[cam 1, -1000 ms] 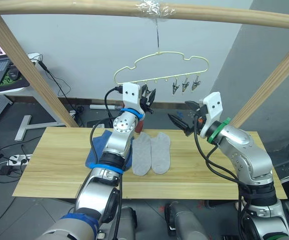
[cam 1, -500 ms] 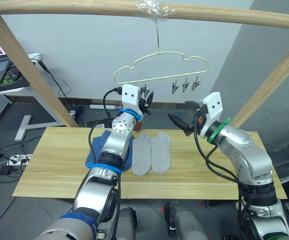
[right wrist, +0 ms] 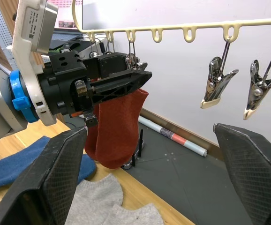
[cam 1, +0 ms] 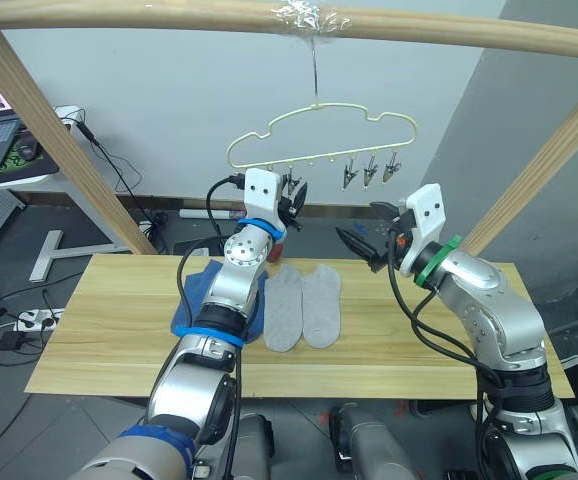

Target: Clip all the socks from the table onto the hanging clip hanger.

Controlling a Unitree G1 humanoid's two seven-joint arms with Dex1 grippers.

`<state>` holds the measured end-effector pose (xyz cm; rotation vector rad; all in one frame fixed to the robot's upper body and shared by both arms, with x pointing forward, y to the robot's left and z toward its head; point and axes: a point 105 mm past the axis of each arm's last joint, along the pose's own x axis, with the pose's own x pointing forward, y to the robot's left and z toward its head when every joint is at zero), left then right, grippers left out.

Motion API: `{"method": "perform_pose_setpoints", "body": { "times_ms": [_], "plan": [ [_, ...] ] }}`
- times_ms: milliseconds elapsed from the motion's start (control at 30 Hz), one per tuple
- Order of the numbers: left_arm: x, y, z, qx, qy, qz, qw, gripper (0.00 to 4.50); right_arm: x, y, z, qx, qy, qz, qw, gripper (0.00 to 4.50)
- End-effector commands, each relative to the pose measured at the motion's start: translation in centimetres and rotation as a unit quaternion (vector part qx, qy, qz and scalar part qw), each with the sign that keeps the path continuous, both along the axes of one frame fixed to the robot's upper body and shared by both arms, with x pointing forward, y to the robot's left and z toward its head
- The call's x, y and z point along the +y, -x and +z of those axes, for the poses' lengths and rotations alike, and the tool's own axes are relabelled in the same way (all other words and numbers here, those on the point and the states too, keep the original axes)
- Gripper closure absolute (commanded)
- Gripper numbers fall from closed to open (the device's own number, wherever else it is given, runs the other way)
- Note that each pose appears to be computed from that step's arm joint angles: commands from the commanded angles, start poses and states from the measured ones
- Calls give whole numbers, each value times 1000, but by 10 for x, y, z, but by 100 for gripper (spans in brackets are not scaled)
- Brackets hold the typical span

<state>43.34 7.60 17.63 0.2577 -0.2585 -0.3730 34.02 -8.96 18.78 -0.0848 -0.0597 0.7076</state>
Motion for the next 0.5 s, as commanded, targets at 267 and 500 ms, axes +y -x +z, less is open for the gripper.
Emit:
{"method": "perform_pose_setpoints", "body": {
  "times_ms": [267,500],
  "plan": [
    [-4,1,22,-40,6,-4,999,266,-1,4,15,-28,-8,2,1000,0],
    [-3,1,21,-40,4,-4,999,266,0,5,14,-27,-8,2,1000,0]
  ]
}}
